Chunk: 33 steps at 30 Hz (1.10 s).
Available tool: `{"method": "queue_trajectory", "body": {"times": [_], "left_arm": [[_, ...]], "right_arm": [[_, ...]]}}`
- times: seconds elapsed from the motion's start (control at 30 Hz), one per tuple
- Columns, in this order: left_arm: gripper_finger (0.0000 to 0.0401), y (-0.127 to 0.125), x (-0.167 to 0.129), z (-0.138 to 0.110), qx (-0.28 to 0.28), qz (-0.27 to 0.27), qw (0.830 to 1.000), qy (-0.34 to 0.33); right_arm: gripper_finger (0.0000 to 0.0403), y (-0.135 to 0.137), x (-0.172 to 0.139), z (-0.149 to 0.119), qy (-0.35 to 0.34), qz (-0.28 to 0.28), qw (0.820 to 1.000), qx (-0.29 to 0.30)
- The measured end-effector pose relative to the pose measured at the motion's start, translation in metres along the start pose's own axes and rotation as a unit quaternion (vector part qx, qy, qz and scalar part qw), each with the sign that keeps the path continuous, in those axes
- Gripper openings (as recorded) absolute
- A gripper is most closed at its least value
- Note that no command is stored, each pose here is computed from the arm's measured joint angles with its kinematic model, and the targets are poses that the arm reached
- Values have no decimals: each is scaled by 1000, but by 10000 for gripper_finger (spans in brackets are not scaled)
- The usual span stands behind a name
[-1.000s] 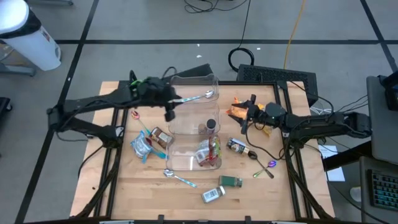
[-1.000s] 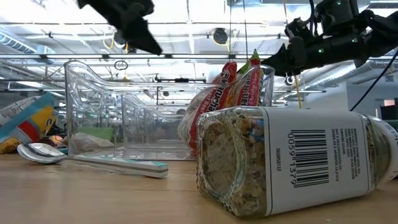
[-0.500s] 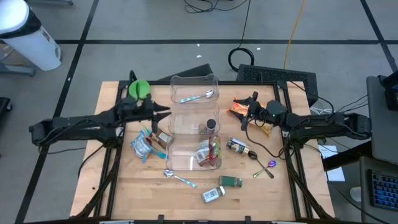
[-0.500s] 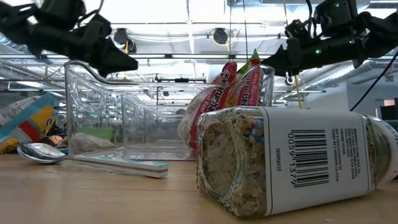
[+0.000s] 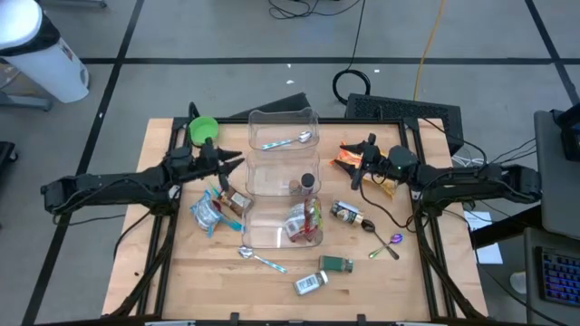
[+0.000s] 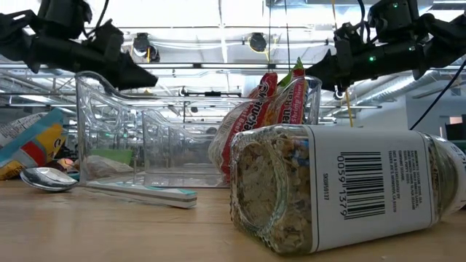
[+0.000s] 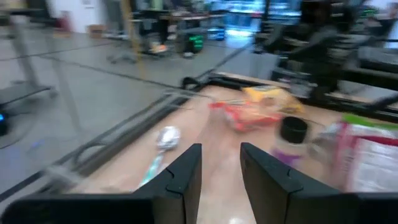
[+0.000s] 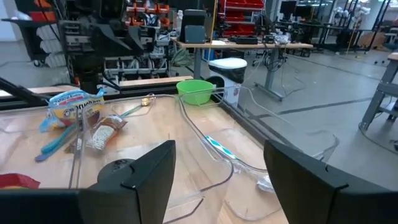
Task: Pick & Place Food Item
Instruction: Put the top blue spoon into the top transparent bin
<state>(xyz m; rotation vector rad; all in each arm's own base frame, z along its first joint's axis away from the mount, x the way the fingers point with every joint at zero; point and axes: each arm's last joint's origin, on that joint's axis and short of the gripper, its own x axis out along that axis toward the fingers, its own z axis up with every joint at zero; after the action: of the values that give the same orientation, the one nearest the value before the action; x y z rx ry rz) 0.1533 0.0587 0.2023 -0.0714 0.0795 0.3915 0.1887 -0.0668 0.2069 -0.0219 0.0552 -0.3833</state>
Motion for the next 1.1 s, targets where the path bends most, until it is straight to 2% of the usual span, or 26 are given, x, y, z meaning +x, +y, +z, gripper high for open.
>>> {"method": "queue_trajectory", "body": {"times": [0.07, 0.17, 0.3, 0.5, 0.6, 0.7, 0.9, 0.97, 1.03, 1.1], "left_arm": [[116, 3, 0, -1, -3, 32, 999, 13], [122, 10, 1, 0, 1, 73, 993, 94], [153, 17, -4, 17, -11, 122, 972, 202], [226, 31, -13, 44, -54, 210, 941, 261], [259, 40, -18, 52, -60, 246, 917, 308], [283, 48, -20, 67, -53, 261, 900, 345], [300, 65, -11, 82, -32, 263, 849, 457], [297, 73, -7, 82, -48, 258, 828, 496], [293, 81, -3, 79, -77, 235, 810, 531], [288, 88, -1, 70, -110, 215, 785, 570]], "right_arm": [[240, 0, 0, 0, 0, 0, 1000, 5], [240, 0, 0, 0, 1, 0, 1000, 5], [240, 0, 0, -1, 4, 0, 1000, 5], [240, 0, 0, -1, 4, 1, 1000, 5], [240, 0, 0, -1, 4, 3, 1000, 6], [240, 1, 0, -2, 9, 22, 1000, 8], [240, 4, 0, -3, 14, 67, 998, 12], [240, 5, 0, -3, 15, 84, 996, 22], [240, 6, -1, -3, 16, 105, 994, 32], [240, 8, -1, -3, 17, 128, 991, 44]]}}
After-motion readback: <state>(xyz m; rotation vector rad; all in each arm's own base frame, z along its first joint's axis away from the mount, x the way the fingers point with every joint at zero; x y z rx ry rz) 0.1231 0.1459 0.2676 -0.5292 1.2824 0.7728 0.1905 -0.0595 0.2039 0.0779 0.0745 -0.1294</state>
